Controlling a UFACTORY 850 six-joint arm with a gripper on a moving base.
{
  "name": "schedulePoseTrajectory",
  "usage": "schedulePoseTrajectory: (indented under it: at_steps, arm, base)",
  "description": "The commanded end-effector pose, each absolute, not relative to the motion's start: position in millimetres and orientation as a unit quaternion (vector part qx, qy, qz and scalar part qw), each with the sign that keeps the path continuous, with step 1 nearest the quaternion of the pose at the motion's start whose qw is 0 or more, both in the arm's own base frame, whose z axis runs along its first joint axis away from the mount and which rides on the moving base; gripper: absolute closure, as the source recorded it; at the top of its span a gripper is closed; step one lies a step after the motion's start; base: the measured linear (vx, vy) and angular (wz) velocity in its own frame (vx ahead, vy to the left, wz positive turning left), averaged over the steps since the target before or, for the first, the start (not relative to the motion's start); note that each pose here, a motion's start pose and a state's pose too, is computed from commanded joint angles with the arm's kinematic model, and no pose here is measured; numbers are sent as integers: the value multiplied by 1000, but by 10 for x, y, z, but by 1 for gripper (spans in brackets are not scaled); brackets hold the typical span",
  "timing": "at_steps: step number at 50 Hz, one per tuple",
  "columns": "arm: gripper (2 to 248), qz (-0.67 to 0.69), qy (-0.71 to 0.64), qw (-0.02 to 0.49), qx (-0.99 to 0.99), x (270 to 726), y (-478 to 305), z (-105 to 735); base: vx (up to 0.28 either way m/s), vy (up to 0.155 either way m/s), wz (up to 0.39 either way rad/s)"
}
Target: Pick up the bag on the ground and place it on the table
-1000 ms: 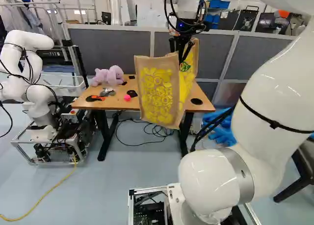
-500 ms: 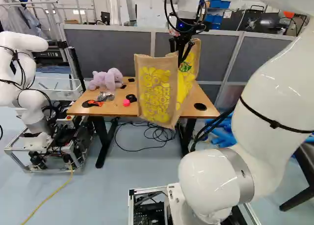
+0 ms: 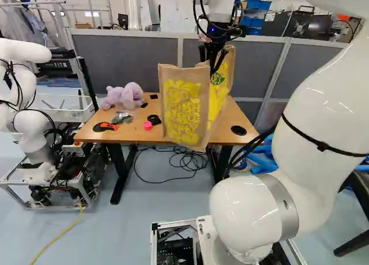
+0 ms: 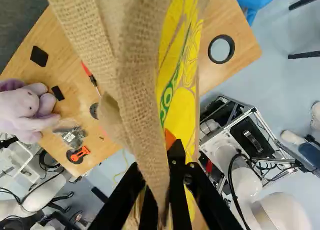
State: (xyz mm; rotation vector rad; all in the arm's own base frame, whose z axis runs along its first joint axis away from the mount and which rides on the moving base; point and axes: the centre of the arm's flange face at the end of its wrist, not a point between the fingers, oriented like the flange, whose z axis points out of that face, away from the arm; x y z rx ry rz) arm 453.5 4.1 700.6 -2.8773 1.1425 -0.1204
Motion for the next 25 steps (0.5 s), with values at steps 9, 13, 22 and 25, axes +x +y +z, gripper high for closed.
schedulePoseTrajectory:
  at_steps: [9,13,22,25]
  arm:
    - [228,-39,369,22,-928,4535,41,7006]
    - [228,-39,369,22,-928,4535,41,7006]
    - [228,-38,403,23,-914,4535,41,7006]
    - [228,-38,417,24,-908,4535,41,7006]
  base:
    - [0,0,0]
    - [0,0,0]
    - [0,0,0]
    - [0,0,0]
